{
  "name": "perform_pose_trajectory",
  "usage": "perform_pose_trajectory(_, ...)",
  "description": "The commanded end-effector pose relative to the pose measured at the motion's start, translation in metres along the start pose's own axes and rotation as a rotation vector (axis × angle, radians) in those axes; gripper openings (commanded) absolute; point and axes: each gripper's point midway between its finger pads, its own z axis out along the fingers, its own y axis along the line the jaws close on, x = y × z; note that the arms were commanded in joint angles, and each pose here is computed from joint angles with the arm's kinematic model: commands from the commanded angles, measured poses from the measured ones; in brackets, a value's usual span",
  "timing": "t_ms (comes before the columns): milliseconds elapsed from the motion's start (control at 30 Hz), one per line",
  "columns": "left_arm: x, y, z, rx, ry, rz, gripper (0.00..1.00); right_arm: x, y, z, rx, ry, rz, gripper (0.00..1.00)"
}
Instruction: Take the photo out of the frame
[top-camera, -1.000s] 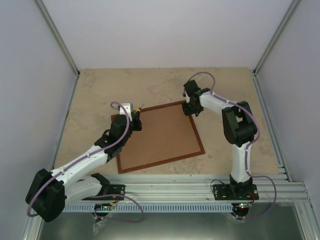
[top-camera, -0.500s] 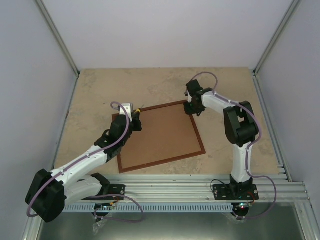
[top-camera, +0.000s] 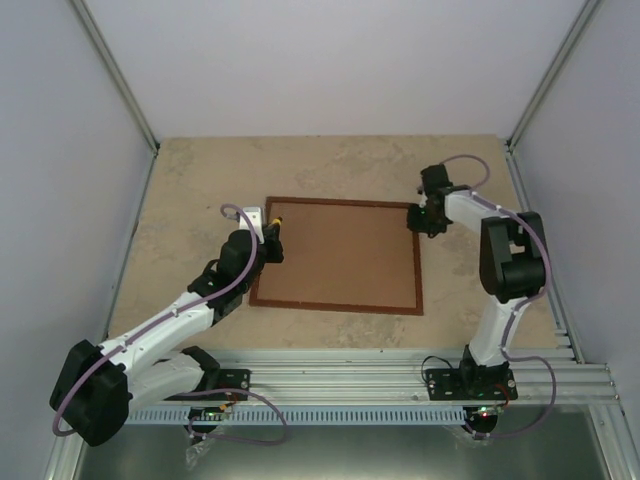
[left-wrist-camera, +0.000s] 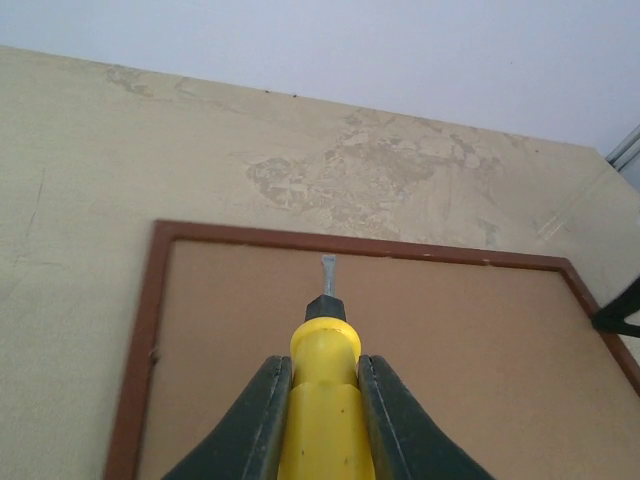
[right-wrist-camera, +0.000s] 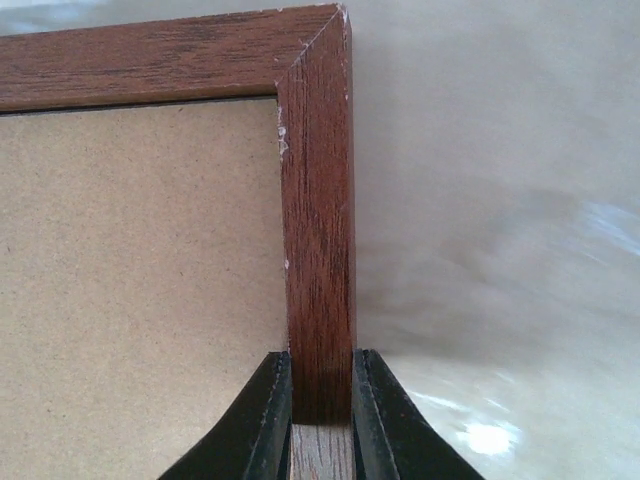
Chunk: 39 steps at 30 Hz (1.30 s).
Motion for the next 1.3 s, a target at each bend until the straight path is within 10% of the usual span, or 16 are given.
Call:
perform_pose_trajectory(0, -0.019, -0.008, -0.005, 0.029, -0.050, -0.013, 0.00, 0.005, -0.044, -0.012, 0.003, -0.041, 0.226, 0.05)
perform_pose_trajectory(767, -0.024, -0.011, -0.013, 0.055, -0.057, -0.053, 0.00, 0.112, -0.057, -0.039, -0.085, 0.040, 0.311, 0.55)
perform_pose_trajectory(1267, -0.028, -0.004, -0.020, 0.026, -0.076, -0.076, 0.00, 0.154, 0.072, -0.065, -0.305, 0.086, 0.098, 0.62)
